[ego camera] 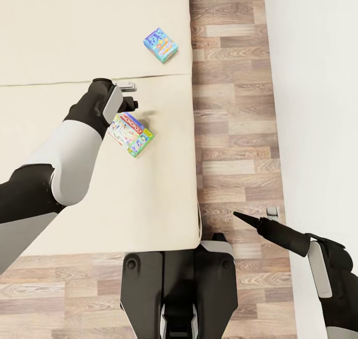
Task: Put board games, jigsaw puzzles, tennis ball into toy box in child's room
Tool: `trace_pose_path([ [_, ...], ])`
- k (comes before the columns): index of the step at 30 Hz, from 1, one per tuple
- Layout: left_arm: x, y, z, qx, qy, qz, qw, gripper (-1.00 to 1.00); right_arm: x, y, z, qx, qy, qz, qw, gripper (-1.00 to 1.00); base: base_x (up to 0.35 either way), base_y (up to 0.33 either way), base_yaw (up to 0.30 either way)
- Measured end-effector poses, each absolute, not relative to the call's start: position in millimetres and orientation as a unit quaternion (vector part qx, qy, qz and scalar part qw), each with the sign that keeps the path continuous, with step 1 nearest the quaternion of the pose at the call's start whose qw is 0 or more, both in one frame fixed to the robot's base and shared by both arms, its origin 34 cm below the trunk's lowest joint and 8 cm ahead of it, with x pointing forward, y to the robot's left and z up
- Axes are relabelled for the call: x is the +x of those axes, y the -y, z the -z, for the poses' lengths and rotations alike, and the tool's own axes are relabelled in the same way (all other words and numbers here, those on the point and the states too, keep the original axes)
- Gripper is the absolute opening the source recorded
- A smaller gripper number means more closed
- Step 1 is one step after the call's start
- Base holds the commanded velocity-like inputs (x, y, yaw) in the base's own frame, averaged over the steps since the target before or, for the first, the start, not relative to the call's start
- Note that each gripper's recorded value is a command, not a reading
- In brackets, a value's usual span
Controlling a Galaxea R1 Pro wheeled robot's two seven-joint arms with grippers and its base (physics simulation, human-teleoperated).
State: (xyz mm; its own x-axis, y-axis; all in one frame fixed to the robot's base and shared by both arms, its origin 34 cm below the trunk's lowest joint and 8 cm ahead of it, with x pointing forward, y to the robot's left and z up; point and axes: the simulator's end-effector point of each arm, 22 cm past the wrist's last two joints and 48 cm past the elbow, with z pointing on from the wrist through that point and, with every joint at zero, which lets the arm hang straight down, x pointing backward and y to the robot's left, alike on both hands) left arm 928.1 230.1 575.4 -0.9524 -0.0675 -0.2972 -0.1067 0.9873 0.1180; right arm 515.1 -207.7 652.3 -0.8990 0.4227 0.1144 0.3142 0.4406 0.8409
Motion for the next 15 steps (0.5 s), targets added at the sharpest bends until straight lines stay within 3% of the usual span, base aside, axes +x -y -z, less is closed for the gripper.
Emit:
trace_pose_path([
  [15,933.6,-228.6,-567.4,-0.044,-0.986,-0.065,0.149,1.0,506.4,208.3,-642.3,0.223,-0.848,-0.479,0.046,1.0,0.0,0.0,0.0],
])
